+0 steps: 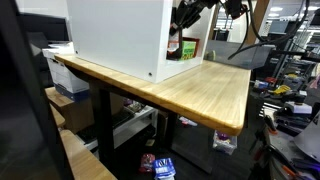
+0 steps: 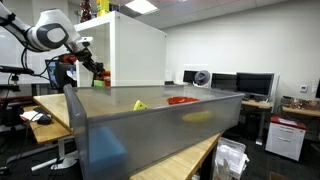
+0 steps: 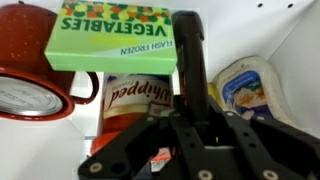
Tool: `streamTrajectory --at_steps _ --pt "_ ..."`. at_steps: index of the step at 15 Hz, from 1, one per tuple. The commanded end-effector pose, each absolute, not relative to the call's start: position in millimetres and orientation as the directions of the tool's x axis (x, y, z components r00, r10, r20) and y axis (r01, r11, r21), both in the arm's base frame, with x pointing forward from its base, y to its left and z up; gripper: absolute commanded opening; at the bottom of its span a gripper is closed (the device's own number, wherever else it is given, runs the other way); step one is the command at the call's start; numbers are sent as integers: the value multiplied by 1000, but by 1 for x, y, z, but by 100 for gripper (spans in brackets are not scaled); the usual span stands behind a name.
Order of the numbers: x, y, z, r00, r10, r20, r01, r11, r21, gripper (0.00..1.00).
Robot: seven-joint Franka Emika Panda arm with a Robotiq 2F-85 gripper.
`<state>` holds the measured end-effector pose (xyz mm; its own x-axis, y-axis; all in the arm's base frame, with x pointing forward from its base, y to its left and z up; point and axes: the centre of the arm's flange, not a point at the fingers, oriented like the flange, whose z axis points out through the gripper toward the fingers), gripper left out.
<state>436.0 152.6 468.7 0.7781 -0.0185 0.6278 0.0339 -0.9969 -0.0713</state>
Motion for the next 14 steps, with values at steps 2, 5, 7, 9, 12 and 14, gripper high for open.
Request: streamTrajectory --at_steps 2,5,7,9,12,14 --pt "393 130 481 808 -2 589 54 -996 -78 6" --pt "375 123 487 833 11 554 79 -992 -100 6" --pt "362 118 492 839 14 545 85 -991 -105 6" --pt "351 114 495 842 15 539 88 -990 -109 6" --pt "334 107 503 836 -4 548 71 -991 -116 6" --pt "323 102 509 829 -33 559 37 -993 -114 6"
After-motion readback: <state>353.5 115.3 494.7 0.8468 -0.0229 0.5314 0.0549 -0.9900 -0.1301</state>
